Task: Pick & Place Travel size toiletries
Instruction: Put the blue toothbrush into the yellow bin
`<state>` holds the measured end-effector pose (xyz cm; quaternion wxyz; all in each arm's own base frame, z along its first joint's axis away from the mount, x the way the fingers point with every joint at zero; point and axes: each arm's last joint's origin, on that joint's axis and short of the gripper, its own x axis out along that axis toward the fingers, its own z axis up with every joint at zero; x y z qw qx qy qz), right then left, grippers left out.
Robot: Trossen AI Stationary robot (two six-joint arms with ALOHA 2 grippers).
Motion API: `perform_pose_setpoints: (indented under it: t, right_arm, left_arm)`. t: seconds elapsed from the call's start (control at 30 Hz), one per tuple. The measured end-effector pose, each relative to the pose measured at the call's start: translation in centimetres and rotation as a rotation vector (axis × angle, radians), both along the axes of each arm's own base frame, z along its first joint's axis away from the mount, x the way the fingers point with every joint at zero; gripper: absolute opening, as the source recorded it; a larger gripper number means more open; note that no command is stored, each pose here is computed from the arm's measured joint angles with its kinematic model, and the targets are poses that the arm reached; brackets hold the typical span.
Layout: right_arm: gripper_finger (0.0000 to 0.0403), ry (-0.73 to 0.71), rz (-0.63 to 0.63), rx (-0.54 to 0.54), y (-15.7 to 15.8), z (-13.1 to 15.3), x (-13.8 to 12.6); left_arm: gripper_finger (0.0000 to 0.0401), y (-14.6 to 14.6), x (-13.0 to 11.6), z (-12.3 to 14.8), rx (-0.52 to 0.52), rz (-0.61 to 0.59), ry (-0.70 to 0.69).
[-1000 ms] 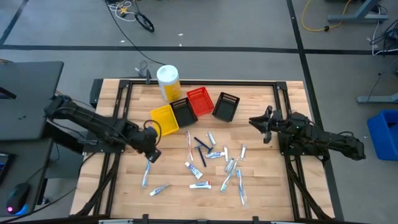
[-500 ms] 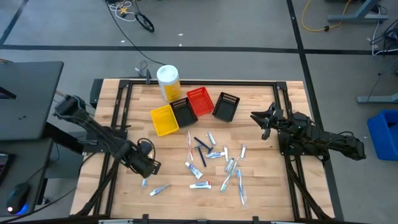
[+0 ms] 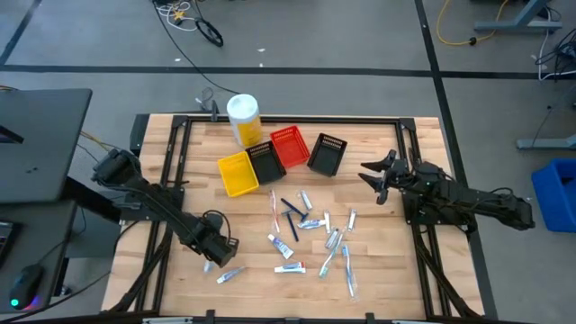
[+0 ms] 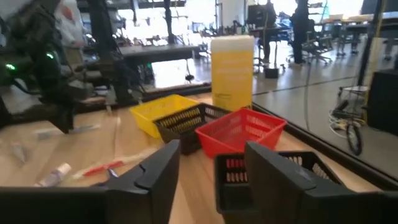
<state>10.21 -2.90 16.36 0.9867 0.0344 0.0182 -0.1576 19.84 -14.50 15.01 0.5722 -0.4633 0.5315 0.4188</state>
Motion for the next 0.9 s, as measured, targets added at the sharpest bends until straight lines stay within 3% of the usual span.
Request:
perform_pose_setpoints:
  t: [0.4, 0.67, 0.9]
  right_arm:
    - [0.0251, -0.027, 0.003, -0.067, -0.1, 0.5, 0.5]
    - [0.0240, 0.006, 0.004, -0.060, -0.2, 0.2, 0.7]
    - [0.0224, 0.030, -0.049, -0.051, -0.4, 0.0, 0.8]
  left_arm:
    - [0.0118, -0.4, 1.1, 2.4, 0.011, -0.005, -0.065]
    - [0.0120, 0.5, 0.2, 2.5, 0.128, 0.061, 0.018]
    - [0.0134, 0.8, -0.2, 0.5, 0.089, 0.093, -0.014]
